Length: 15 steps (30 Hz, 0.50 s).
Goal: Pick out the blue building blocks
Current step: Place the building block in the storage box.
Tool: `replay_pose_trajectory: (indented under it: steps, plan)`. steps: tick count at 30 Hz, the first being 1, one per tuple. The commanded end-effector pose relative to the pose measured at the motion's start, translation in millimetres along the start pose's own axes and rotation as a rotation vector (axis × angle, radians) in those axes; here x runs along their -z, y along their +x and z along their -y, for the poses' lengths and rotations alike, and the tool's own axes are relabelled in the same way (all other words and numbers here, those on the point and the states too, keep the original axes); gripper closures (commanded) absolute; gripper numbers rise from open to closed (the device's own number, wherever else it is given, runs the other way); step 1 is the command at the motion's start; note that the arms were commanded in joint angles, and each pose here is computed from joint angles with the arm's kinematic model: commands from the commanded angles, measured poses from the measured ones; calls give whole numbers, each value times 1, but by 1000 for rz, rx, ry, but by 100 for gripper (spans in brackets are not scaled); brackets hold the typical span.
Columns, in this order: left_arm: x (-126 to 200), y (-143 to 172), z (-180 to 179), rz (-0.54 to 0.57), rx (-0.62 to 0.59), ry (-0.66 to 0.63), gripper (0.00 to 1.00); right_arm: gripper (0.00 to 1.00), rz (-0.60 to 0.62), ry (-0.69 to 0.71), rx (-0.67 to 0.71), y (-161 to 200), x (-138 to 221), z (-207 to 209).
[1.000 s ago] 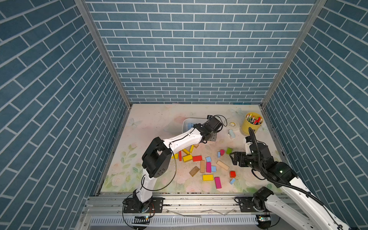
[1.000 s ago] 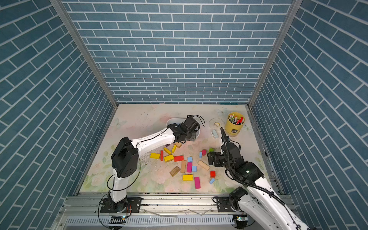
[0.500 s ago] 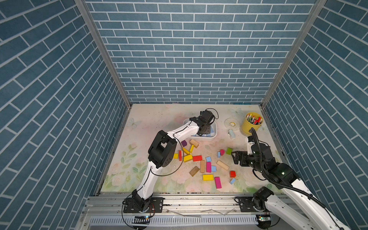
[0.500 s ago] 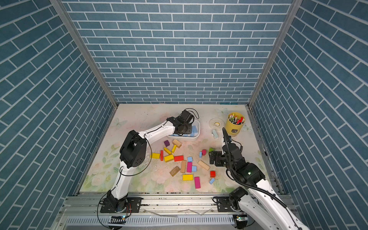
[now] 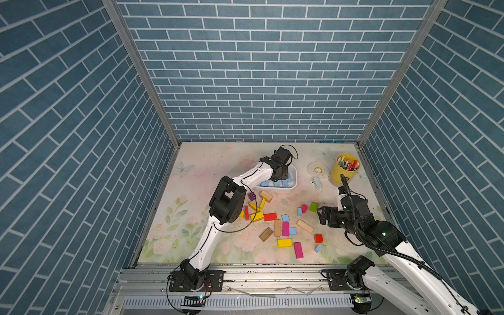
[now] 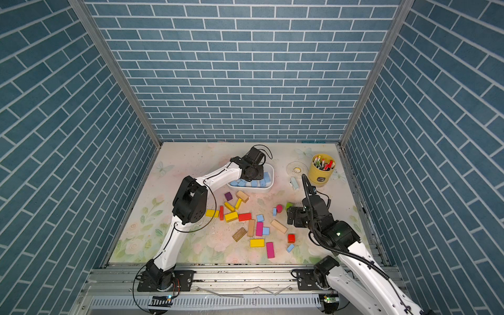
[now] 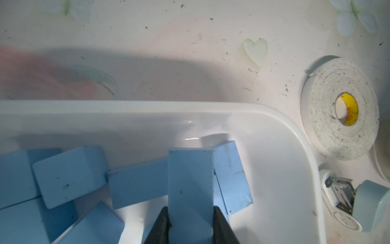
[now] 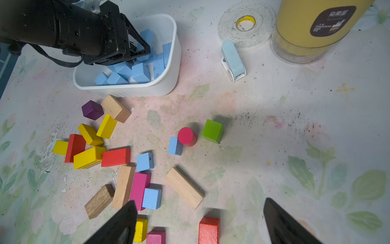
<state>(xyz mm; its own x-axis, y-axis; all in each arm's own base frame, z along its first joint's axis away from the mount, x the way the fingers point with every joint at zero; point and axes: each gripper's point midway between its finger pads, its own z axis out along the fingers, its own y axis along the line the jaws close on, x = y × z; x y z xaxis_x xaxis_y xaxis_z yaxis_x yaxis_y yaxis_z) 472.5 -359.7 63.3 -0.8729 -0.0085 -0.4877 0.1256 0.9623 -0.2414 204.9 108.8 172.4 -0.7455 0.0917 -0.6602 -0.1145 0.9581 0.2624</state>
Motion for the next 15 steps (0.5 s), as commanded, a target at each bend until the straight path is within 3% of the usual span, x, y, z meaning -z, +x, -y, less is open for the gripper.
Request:
replay_pose_trajectory:
  steps: [1,5,9,15]
  plan:
    - [-8,0,-5,-28,3,12,66,7,5,34,-44,-2,2,6]
    - [-5,0,8,-42,-6,81,46,7,2,52,-59,-2,6,9]
    - [15,-11,17,-9,-16,122,37,7,-8,61,-67,1,10,12]
    - [76,-25,24,77,-50,194,25,6,-21,71,-75,6,14,15]
